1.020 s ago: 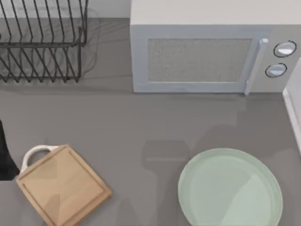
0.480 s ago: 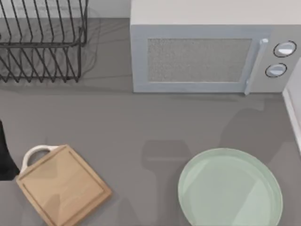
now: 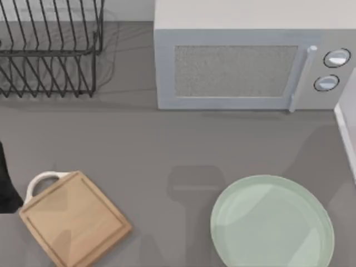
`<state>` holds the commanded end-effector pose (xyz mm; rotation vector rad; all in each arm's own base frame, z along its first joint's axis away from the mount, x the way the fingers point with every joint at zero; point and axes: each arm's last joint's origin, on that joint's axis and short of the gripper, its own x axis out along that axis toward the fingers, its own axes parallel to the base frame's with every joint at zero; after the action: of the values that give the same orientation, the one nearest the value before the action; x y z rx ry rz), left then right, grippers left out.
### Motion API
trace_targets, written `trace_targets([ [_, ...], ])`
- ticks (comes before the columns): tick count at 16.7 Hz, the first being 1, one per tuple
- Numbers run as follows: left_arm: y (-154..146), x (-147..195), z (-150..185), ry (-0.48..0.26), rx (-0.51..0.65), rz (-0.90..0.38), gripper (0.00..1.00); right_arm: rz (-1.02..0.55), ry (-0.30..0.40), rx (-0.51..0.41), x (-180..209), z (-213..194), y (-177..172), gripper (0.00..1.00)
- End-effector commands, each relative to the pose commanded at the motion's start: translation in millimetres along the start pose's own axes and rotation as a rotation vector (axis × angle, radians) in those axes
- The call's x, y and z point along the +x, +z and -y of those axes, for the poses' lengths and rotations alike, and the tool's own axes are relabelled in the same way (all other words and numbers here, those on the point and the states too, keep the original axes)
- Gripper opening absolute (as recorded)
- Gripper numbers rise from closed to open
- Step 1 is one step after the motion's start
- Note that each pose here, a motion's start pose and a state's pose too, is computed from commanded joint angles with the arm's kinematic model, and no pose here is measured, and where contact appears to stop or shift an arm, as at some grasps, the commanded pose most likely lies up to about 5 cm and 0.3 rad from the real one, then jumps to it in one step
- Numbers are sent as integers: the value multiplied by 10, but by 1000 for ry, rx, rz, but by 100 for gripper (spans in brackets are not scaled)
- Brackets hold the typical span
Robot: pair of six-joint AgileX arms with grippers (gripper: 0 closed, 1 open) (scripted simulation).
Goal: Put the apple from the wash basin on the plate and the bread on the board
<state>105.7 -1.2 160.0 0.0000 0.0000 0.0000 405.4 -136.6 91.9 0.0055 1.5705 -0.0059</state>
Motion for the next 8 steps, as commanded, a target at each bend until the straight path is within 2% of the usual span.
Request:
trace_targets([
  [5,0,0,0,0,0,0,100,6,-2,2,717,-4,-44,100],
  [8,0,0,0,0,0,0,100,0,0,3,860,-13,-76,100],
])
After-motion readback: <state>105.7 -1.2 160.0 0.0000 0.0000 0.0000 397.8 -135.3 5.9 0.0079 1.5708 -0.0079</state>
